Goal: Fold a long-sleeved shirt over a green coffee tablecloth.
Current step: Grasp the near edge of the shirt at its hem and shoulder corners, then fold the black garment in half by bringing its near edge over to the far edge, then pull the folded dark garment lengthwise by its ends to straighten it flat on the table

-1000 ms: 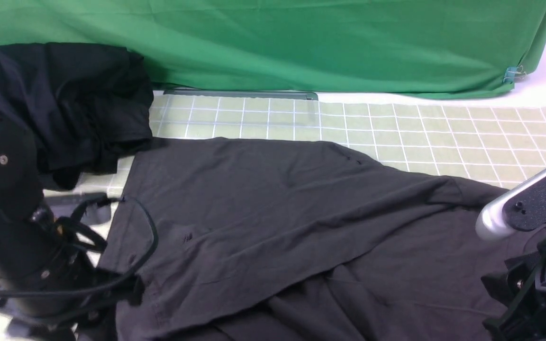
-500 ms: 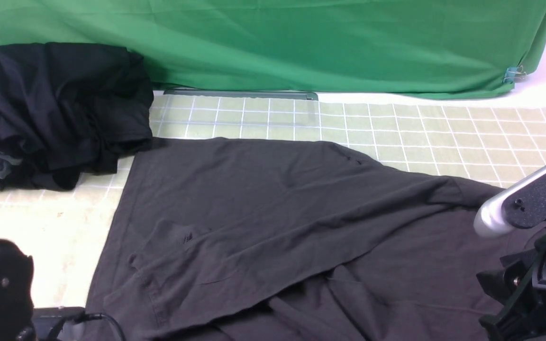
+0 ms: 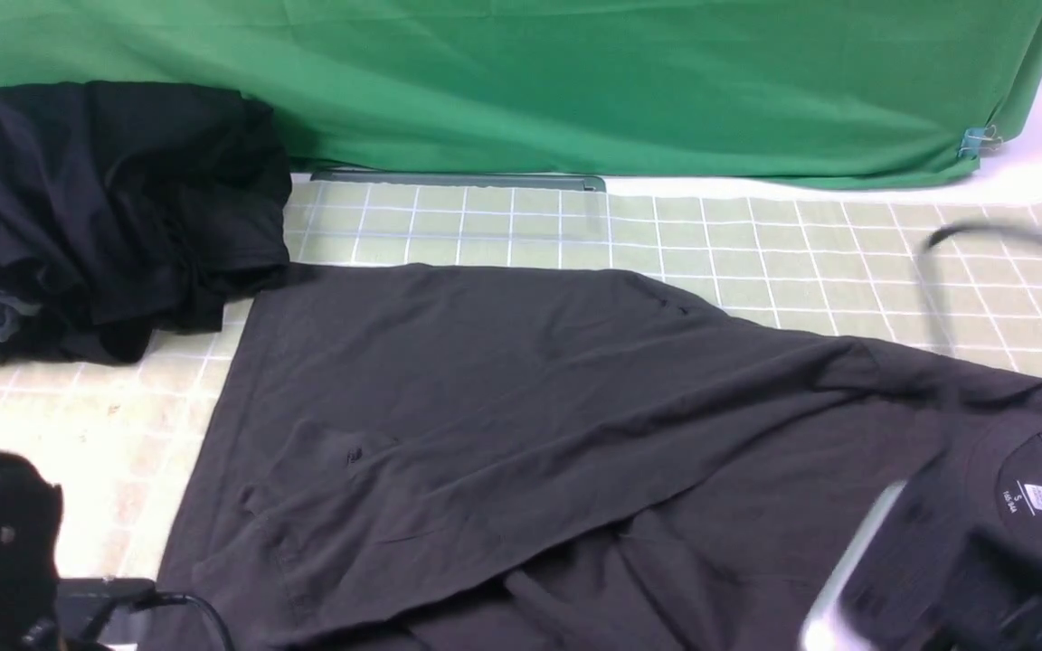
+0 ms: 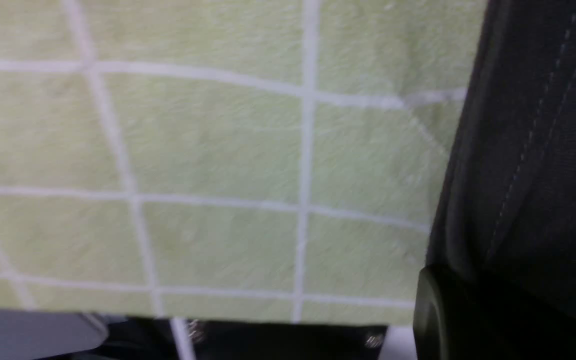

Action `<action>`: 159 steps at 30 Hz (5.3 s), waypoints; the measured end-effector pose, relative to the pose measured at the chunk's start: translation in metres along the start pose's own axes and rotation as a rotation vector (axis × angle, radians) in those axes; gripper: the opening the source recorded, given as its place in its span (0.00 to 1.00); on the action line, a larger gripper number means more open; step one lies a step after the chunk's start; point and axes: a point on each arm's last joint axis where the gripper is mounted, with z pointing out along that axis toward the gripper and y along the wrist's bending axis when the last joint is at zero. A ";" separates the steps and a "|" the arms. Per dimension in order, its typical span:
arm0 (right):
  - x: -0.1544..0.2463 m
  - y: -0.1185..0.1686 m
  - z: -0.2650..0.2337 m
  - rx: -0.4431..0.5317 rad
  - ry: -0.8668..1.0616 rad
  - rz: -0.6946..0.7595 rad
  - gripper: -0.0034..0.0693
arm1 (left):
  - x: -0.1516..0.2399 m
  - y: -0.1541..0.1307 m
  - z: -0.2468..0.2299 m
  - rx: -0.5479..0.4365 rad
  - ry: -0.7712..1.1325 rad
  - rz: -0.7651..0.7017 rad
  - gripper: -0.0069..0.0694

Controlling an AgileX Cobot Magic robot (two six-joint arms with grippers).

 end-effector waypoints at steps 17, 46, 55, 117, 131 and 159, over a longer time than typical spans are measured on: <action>0.014 0.012 0.102 0.043 0.255 -0.074 0.71 | 0.027 0.008 -0.046 0.057 -0.201 -0.020 0.11; -0.148 -0.143 -0.014 0.445 -0.180 0.064 0.10 | -0.185 0.036 -0.192 0.161 -0.591 -0.149 0.11; -0.209 -0.229 0.052 0.472 -0.157 0.134 0.12 | -0.295 0.036 -0.164 0.154 -0.574 -0.158 0.11; -0.051 -0.356 0.024 0.336 -0.023 0.592 0.06 | -0.209 -0.070 -0.052 0.112 -0.396 0.223 0.08; -0.050 -0.376 0.040 0.397 0.008 0.588 0.13 | -0.208 -0.070 -0.056 0.113 -0.396 0.230 0.08; -0.067 -0.334 -0.061 0.492 -0.162 0.710 0.39 | -0.318 0.004 -0.099 0.074 -0.722 0.047 0.58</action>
